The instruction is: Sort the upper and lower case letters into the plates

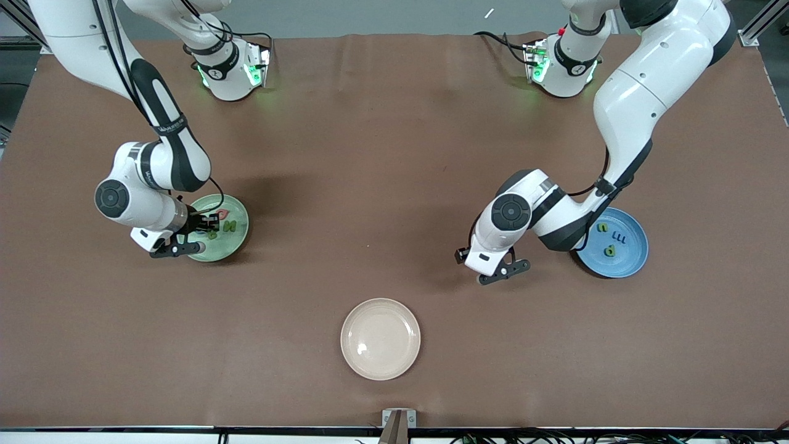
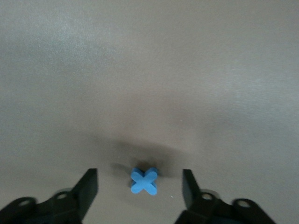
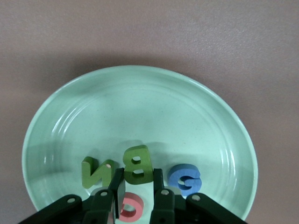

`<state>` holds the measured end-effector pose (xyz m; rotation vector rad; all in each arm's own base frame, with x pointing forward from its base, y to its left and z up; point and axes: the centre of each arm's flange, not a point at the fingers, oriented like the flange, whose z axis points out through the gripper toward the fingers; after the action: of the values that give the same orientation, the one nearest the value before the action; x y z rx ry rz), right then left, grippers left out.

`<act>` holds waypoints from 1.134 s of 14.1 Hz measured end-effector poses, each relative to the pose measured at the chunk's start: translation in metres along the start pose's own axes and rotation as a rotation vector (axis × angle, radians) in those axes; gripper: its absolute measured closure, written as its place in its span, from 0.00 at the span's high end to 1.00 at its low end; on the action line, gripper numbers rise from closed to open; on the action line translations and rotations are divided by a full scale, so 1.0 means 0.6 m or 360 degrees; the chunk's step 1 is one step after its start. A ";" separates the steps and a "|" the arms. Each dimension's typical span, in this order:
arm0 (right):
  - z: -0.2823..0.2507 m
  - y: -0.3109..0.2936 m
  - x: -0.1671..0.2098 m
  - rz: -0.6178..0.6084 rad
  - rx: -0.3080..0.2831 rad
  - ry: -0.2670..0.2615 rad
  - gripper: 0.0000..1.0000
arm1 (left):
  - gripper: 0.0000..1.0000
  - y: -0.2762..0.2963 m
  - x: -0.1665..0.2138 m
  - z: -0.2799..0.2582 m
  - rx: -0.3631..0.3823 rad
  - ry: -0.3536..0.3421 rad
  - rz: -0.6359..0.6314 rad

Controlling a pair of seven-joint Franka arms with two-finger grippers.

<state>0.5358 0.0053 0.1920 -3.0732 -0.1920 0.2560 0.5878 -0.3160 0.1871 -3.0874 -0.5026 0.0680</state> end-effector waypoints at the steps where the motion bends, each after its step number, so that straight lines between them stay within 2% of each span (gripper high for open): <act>1: 0.002 0.000 0.001 0.0000 -0.0002 0.0003 0.28 | 0.79 0.001 -0.002 0.005 0.0002 -0.0008 0.0002; 2: 0.004 0.000 0.001 -0.0001 -0.0002 0.0003 0.33 | 0.72 0.003 -0.005 0.008 0.0003 -0.0013 0.0007; 3: 0.004 -0.001 0.001 -0.0002 -0.0002 0.0003 0.44 | 0.67 0.005 -0.008 0.011 0.0004 -0.0017 0.0012; 6: -0.003 -0.004 0.006 -0.0007 -0.0001 0.0006 0.74 | 0.63 0.008 -0.014 0.015 0.0007 -0.0025 0.0020; 8: -0.029 -0.013 0.014 0.0003 0.0014 -0.0026 0.94 | 0.59 0.008 -0.015 0.018 0.0010 -0.0029 0.0022; 9: -0.052 -0.019 0.019 0.0025 0.0024 -0.0050 1.00 | 0.55 0.007 -0.016 0.019 0.0011 -0.0030 0.0023; 12: -0.145 -0.048 0.030 0.0090 0.0043 -0.0080 1.00 | 0.52 0.008 -0.017 0.018 0.0011 -0.0030 0.0024; 13: -0.181 -0.056 0.031 0.0097 0.0048 -0.0087 1.00 | 0.47 0.008 -0.017 0.018 0.0008 -0.0030 0.0024; 15: -0.264 -0.055 0.034 0.0091 0.0032 -0.0121 1.00 | 0.42 0.009 -0.017 0.017 0.0005 -0.0028 0.0025; 16: -0.310 -0.049 0.037 0.0085 0.0006 -0.0130 1.00 | 0.34 0.010 -0.018 0.016 0.0002 -0.0028 0.0027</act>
<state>0.5850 0.0297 0.3734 -3.0697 -0.1128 0.3840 0.5793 -0.3251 0.1777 -3.0925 -0.4772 0.0957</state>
